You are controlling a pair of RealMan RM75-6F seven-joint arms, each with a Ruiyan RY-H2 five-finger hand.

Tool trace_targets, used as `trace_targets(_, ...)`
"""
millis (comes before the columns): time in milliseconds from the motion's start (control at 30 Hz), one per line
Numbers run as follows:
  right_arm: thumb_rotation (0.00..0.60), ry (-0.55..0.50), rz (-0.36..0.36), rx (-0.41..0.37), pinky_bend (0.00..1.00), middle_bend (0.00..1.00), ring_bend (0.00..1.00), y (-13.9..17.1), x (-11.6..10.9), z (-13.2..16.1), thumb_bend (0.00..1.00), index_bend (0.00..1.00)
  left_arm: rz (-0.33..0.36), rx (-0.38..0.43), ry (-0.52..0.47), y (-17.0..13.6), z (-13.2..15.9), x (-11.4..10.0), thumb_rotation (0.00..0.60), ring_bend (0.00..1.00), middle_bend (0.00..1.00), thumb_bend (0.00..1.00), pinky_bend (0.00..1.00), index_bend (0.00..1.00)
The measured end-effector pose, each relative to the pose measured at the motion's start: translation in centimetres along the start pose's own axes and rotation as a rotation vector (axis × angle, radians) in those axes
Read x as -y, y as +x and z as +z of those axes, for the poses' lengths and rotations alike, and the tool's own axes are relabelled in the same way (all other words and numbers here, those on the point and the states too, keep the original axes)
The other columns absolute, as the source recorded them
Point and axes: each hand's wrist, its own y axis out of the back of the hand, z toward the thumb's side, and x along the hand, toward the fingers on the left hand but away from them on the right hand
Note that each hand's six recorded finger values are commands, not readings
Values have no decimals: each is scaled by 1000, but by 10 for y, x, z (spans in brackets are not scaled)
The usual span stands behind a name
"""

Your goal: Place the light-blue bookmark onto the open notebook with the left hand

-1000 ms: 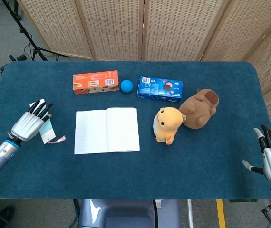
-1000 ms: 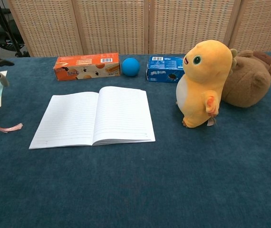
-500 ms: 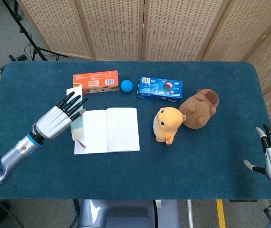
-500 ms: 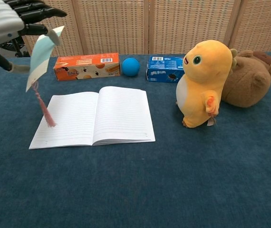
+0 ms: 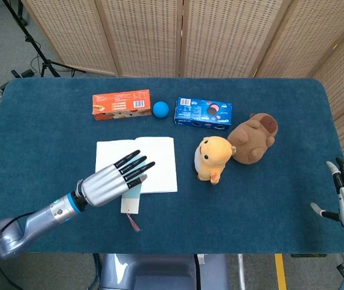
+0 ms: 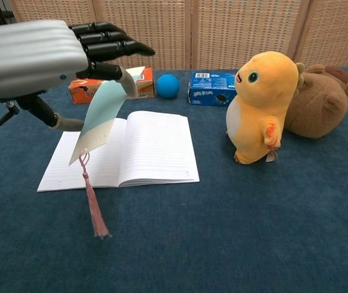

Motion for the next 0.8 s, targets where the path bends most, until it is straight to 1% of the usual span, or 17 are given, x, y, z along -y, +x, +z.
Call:
trace_targets(100, 600, 2, 1, 0, 0, 0, 0, 0, 1, 0, 0, 0, -41, -2, 14, 1, 0, 16, 600, 0, 0, 206, 0, 611)
trace_targets(167, 600, 4, 4, 1, 0, 0, 0, 0, 2, 0, 0, 0, -81, -11, 28, 0, -3, 33, 600, 0, 0, 206, 0, 610)
trace_targets(200, 600, 6, 7, 2, 0, 0, 0, -1, 2, 0, 0, 0, -92, -14, 31, 0, -4, 38, 600, 0, 0, 205, 0, 611)
trace_targets(267, 600, 9, 9, 4, 0, 0, 0, -1, 3, 0, 0, 0, -134, -30, 33, -1, -8, 58, 600, 0, 0, 205, 0, 611)
trace_targets(433, 600, 14, 16, 7, 0, 0, 0, -2, 6, 1, 0, 0, -194, -54, 36, -3, -15, 91, 600, 0, 0, 204, 0, 611)
trace_targets(567, 600, 13, 18, 9, 0, 0, 0, -3, 6, 0, 0, 0, -222, -62, 37, -3, -16, 108, 600, 0, 0, 205, 0, 611)
trace_targets(800, 600, 6, 18, 14, 0, 0, 0, -4, 5, -1, 0, 0, -230, -63, 82, 1, -22, 121, 600, 0, 0, 205, 0, 611)
